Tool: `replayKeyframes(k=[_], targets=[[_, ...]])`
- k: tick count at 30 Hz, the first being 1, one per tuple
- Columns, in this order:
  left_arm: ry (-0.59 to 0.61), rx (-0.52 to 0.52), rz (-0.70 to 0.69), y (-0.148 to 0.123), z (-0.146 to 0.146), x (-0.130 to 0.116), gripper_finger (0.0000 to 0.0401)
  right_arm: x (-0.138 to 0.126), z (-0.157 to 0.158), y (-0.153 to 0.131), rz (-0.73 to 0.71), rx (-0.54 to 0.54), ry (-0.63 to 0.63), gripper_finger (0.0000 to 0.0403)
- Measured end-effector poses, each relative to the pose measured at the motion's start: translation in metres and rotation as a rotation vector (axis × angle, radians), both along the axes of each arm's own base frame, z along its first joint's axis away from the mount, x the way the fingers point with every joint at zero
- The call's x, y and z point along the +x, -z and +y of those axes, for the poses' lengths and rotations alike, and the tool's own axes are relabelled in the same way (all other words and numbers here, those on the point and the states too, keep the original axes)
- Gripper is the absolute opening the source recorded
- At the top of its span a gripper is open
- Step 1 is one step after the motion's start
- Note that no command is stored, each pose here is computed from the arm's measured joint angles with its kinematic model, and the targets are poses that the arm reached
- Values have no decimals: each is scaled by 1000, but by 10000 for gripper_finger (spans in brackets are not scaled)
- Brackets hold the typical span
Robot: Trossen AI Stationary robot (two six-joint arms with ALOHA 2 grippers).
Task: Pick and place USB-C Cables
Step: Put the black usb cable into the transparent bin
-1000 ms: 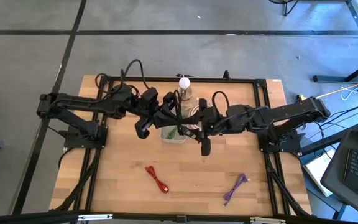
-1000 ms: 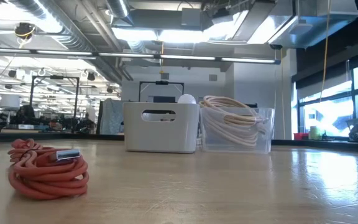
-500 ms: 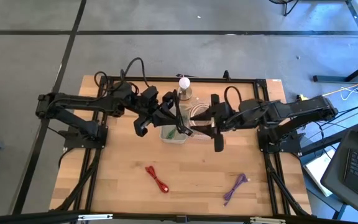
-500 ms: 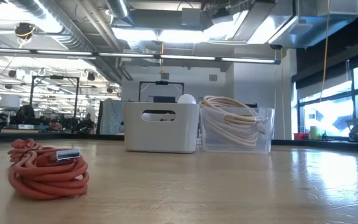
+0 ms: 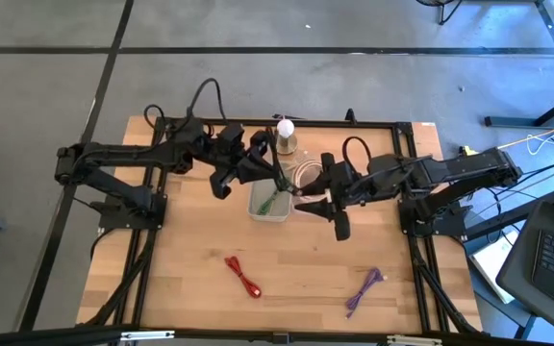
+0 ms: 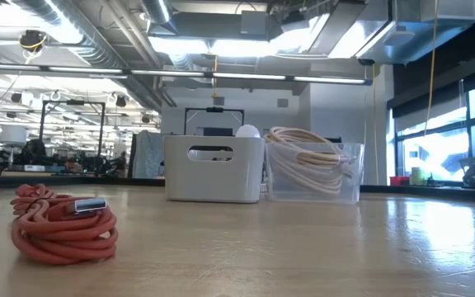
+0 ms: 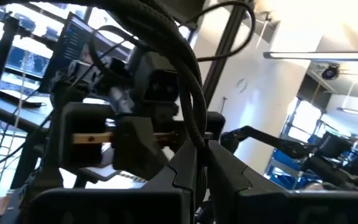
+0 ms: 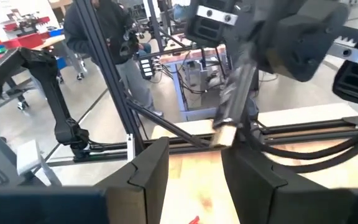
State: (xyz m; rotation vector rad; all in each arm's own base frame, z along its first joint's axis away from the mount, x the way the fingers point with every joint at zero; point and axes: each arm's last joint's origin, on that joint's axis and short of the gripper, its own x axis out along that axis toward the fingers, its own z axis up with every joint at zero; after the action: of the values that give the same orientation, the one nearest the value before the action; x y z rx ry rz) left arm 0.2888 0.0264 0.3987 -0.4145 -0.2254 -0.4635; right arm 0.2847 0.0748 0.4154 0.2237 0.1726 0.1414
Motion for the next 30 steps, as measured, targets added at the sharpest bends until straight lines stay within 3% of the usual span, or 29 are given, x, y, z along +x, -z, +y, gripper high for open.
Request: replayKeyframes(k=[15,30], targets=[[13,-16,-7,-1,-1,0,15,3,-6,-1,-30,-73,18,152],[35,-25,-74,-7,-9,-2,15,27,-2,12,-56,-124,15,152]])
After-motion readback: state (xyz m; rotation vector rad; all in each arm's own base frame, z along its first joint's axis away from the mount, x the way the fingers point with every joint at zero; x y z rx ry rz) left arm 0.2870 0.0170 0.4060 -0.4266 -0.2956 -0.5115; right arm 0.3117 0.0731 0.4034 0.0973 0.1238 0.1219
